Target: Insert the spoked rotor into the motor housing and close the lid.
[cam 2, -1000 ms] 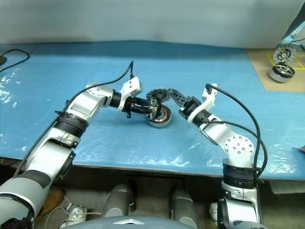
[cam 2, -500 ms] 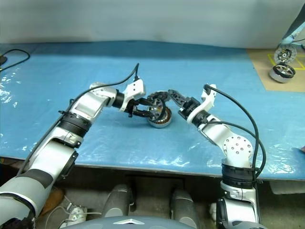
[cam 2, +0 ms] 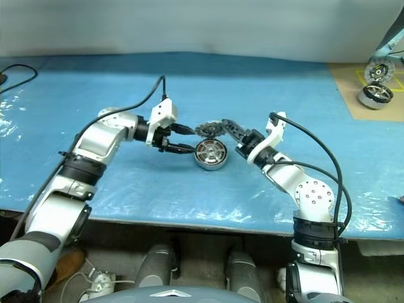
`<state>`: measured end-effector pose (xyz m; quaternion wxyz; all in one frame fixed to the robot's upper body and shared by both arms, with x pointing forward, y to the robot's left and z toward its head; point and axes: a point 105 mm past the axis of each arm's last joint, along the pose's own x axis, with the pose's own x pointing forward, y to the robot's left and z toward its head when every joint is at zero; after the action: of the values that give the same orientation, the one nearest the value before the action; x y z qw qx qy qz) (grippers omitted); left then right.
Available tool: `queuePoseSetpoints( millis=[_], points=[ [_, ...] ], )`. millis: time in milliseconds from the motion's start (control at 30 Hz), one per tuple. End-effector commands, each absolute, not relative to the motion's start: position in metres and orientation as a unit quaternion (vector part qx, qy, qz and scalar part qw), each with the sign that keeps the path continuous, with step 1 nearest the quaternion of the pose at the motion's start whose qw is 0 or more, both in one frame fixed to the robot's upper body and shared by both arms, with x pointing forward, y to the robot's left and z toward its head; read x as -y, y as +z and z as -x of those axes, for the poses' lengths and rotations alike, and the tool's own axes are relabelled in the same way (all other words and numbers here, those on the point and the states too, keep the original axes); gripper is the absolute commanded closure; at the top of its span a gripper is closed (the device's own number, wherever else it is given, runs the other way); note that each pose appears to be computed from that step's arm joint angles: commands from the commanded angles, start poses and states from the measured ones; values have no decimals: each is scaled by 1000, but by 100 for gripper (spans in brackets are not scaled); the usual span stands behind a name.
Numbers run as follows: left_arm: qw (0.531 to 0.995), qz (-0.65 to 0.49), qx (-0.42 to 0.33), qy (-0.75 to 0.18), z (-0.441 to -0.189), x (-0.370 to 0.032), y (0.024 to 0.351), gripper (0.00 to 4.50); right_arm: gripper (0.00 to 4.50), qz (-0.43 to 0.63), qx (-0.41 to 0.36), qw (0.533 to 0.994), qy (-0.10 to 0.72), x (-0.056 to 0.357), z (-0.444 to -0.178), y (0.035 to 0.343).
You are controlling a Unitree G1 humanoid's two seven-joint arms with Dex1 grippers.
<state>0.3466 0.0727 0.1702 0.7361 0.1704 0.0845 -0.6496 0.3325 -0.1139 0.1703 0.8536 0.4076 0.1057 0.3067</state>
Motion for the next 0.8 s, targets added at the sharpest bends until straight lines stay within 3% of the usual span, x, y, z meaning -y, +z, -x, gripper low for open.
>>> queuePoseSetpoints(
  millis=[33,133,167,267,367,633,800],
  points=[
    [748,-136,-36,-649,-337,-78,188,131,252,-317,-103,869,365,97,-317,178],
    [760,-114,-33,-639,-332,-82,183,131,252,-209,-132,888,388,86,-309,158],
    [770,-103,-41,-629,-331,-88,175,128,270,-178,-132,895,387,85,-310,153],
    [790,-83,-44,-606,-330,-99,163,126,342,-130,-123,896,407,79,-307,152],
    [823,-42,-23,-566,-337,-113,163,126,447,-93,-127,886,435,67,-307,146],
    [870,29,-12,-491,-359,-136,163,126,447,-50,-120,894,429,59,-340,139],
    [897,30,-8,-442,-389,-133,162,126,447,-57,-126,905,401,62,-360,132]
  ],
)
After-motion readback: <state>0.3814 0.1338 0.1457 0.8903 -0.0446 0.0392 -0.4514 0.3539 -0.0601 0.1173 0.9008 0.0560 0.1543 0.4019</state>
